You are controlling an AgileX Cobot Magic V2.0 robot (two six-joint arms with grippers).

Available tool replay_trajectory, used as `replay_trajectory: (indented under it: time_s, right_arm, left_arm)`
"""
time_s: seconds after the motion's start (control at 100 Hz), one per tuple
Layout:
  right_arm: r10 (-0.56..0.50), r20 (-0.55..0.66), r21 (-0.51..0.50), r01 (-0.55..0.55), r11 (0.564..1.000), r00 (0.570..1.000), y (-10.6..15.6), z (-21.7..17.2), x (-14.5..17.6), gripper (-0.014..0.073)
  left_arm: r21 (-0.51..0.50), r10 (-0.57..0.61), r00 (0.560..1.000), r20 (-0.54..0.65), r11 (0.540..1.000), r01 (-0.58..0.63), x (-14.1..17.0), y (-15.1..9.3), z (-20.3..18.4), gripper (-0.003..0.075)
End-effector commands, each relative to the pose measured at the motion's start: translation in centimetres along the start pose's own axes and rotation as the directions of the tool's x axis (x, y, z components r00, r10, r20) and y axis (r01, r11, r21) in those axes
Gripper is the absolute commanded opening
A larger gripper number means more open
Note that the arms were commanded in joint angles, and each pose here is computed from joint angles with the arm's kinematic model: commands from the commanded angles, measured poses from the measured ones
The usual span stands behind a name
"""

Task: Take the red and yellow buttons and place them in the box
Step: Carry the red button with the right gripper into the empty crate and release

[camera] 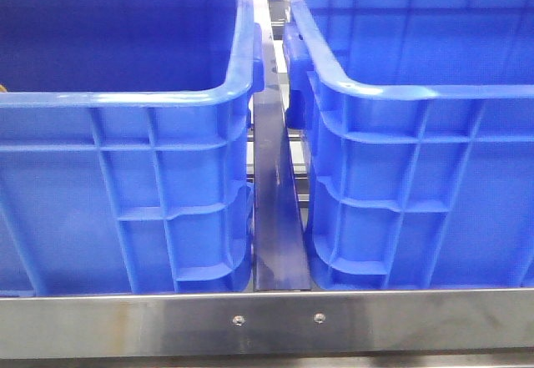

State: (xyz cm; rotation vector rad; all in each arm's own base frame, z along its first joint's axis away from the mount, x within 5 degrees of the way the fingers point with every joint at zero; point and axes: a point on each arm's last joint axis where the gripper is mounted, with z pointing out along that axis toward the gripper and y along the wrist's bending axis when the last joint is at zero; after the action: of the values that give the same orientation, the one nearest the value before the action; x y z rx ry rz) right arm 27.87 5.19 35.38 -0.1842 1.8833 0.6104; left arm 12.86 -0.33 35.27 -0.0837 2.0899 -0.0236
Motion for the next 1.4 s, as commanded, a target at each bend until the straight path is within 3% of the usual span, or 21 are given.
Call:
replay_trajectory:
  time_s: [0.0, 0.24, 0.5, 1.06, 1.39]
  right_arm:
    - [-0.063, 0.092, 0.077, 0.056, 0.995, 0.994, -0.2, -0.7, -1.8, 0.0205]
    - [-0.194, 0.028, 0.265, 0.180, 0.947, 0.981, -2.9, 2.4, -0.5, 0.0205]
    - [-0.191, -0.089, 0.380, 0.211, 0.901, 0.978, -5.8, 6.2, 2.3, 0.0205]
    - [-0.177, -0.144, 0.361, 0.219, 0.907, 0.974, -7.3, 11.6, 3.2, 0.0205]
    - [-0.144, -0.217, 0.364, 0.217, 0.906, 0.965, -8.8, 13.5, 5.8, 0.0205]
  left_arm:
    - [0.013, -0.013, 0.990, 0.142, 1.000, 0.011, -0.7, 0.2, -1.5, 0.0365]
    - [0.018, -0.018, 0.981, 0.193, 1.000, 0.014, -0.2, 0.4, -3.0, -0.0018]
    - [0.018, -0.018, 0.981, 0.192, 1.000, 0.015, -0.1, 0.4, -3.0, -0.0019]
    - [0.018, -0.018, 0.981, 0.192, 1.000, 0.015, -0.1, 0.4, -3.0, -0.0019]
    - [0.018, -0.018, 0.981, 0.192, 1.000, 0.015, -0.1, 0.4, -3.0, -0.0019]
